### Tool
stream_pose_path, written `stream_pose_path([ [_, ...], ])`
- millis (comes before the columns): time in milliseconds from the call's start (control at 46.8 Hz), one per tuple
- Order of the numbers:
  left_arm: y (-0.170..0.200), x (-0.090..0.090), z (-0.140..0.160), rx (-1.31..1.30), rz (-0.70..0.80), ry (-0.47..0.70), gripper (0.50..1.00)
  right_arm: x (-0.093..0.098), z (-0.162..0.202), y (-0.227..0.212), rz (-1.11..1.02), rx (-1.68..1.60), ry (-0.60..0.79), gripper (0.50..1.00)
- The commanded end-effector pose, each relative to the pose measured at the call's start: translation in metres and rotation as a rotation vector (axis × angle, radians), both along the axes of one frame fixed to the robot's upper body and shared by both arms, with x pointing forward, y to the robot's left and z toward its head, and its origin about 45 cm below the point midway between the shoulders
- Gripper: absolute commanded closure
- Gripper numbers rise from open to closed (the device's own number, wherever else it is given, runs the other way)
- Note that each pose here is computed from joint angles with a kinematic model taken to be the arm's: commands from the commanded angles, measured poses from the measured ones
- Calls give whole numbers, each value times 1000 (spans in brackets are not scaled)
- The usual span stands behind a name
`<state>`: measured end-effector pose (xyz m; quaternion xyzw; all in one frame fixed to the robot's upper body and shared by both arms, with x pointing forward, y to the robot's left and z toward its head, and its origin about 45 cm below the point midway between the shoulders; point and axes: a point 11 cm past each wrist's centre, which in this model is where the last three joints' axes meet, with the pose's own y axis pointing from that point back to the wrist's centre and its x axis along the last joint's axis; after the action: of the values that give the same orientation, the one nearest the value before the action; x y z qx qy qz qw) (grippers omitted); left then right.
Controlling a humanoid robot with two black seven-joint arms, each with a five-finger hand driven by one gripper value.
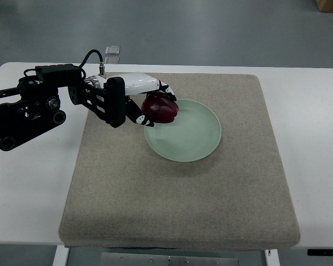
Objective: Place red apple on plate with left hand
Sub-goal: 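Carry the apple with the left hand over the green plate, then open the left hand to release the apple onto the plate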
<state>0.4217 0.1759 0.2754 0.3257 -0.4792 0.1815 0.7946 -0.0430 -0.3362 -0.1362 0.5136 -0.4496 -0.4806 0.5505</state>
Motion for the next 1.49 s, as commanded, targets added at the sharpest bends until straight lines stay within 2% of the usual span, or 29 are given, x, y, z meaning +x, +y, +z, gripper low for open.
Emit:
stream_pose_path([
  [0, -9, -3, -6, -6, -15, 15, 1000, 0, 0, 0, 0, 0, 0, 536],
  [384, -24, 3, -18, -27, -7, 37, 1000, 0, 0, 0, 0, 1, 0, 536],
  [790, -32, -3, -38, -14, -19, 76, 988, 0, 0, 0, 0, 0, 0, 536],
  [811, -32, -3, -37, -15, -19, 77, 975, 0, 0, 0, 0, 1, 0, 536],
  [833, -32, -3, -37, -15, -19, 77, 939, 0, 0, 0, 0, 1, 0, 536],
  [897, -32, -3, -37, -17, -18, 79, 770, 0, 0, 0, 0, 0, 0, 536],
  [918, -32, -3, -37, -17, -18, 79, 727, 0, 0, 0, 0, 0, 0, 536],
  [1004, -32, -4, -38, -17, -17, 82, 620, 0, 0, 0, 0, 0, 0, 536],
  [1046, -32, -3, -39, -16, -16, 83, 581, 0, 0, 0, 0, 0, 0, 538],
  [1132, -32, -4, -40, -13, -20, 87, 538, 0, 0, 0, 0, 0, 0, 536],
  [1196, -32, -5, -40, -12, -20, 87, 534, 0, 0, 0, 0, 0, 0, 536],
  [1260, -36, -6, -37, -18, -32, 85, 506, 0, 0, 0, 0, 0, 0, 536],
  [1473, -24, 0, -26, -36, 1, 80, 501, 0, 0, 0, 0, 0, 0, 536],
])
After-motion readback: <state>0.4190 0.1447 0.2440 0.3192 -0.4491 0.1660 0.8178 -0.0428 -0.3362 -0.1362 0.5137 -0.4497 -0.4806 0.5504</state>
